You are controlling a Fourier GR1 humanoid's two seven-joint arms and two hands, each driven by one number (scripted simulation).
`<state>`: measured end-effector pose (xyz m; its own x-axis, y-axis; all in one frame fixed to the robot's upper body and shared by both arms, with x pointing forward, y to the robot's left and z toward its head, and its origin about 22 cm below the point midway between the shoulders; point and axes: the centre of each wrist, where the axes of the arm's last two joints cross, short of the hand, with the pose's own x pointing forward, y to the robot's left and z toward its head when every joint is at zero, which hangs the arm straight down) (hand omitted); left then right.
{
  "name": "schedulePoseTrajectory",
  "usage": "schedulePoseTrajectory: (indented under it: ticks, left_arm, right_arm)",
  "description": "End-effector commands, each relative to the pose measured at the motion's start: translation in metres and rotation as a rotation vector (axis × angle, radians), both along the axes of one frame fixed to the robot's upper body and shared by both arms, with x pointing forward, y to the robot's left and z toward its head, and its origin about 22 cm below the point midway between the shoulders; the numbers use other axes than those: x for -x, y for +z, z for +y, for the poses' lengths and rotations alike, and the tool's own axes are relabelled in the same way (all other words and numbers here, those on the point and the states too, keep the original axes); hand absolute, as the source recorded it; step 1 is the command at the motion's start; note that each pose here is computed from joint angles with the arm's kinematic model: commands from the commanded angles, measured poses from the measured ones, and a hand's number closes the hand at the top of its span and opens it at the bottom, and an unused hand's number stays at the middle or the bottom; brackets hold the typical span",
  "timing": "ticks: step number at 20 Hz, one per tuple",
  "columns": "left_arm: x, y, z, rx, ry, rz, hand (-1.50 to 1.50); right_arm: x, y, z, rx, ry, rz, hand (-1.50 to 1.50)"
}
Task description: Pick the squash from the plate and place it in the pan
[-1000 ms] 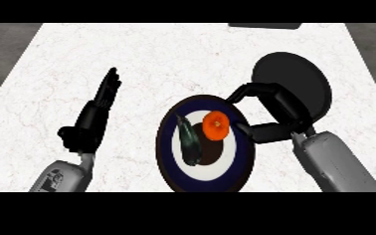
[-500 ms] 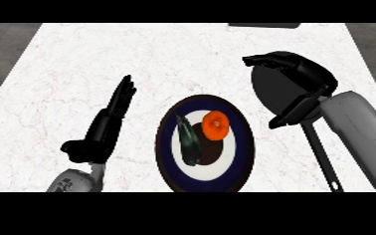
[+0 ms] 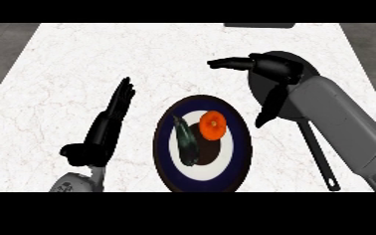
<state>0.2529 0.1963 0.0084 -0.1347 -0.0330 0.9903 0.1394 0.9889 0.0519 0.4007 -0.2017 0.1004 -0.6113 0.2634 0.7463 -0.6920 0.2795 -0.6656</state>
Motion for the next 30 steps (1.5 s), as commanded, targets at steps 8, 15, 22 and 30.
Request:
schedulePoseTrajectory:
  ticks: [8,15,22,30]
  left_arm:
    - [0.006,0.002,-0.015,0.011,-0.001,0.003,0.00]
    - [0.009,0.002,0.018,-0.004,0.011,0.000,0.00]
    - [-0.006,0.015,-0.011,0.008,0.030,-0.011,0.00]
    - [0.006,0.015,0.020,-0.012,0.014,0.008,0.00]
  right_arm:
    - [0.023,-0.032,0.071,0.425,0.220,-0.207,-1.50]
    - [0.025,-0.053,0.065,0.507,0.195,-0.197,-1.50]
    - [0.054,-0.087,0.093,0.498,0.169,-0.194,-1.50]
    - [0.026,-0.096,0.079,0.475,0.142,-0.141,-1.50]
